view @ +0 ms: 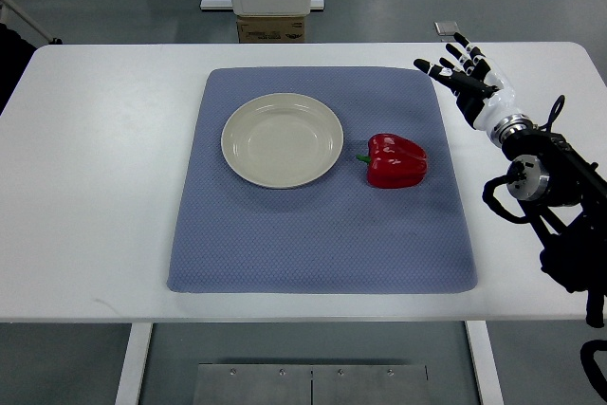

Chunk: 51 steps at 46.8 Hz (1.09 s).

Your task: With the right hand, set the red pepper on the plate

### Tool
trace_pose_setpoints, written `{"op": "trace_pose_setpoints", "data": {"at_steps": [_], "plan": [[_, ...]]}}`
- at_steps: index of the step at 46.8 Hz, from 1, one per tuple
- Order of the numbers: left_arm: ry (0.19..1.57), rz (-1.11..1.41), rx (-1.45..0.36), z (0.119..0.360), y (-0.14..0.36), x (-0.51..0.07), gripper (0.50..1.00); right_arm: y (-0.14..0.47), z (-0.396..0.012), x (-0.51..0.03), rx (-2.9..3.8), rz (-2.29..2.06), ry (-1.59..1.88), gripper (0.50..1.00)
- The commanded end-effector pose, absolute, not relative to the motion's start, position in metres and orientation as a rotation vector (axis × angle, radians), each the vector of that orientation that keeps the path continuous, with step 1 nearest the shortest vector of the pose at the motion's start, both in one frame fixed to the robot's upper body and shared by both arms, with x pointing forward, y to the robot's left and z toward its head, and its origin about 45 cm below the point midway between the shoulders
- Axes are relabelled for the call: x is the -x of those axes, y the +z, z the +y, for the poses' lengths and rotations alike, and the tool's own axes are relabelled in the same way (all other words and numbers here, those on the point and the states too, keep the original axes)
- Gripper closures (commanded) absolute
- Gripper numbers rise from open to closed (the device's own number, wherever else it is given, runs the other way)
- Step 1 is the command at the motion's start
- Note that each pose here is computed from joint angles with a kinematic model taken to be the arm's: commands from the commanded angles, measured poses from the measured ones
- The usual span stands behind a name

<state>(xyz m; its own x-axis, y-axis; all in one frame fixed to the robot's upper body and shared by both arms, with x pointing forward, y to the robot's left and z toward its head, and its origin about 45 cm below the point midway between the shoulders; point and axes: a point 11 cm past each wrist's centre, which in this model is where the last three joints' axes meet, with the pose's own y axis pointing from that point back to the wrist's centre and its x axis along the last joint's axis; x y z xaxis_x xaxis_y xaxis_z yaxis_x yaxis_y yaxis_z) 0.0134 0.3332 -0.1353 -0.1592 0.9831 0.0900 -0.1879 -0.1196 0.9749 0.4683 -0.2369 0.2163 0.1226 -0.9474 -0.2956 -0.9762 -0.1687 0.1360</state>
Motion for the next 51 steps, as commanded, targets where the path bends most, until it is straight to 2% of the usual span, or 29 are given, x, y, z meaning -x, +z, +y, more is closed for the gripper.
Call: {"op": "trace_pose_setpoints", "data": {"at_steps": [1, 51], "plan": [[1.484, 1.114, -1.057, 0.333, -0.135, -0.015, 0.500, 0.216, -0.237, -0.468, 2.282, 1.966, 0.484, 0.500], [1.485, 1.122, -1.064, 0.333, -0.136, -0.009, 0.500, 0.215, -0.235, -0.467, 2.292, 1.944, 0.495, 0.500]]}}
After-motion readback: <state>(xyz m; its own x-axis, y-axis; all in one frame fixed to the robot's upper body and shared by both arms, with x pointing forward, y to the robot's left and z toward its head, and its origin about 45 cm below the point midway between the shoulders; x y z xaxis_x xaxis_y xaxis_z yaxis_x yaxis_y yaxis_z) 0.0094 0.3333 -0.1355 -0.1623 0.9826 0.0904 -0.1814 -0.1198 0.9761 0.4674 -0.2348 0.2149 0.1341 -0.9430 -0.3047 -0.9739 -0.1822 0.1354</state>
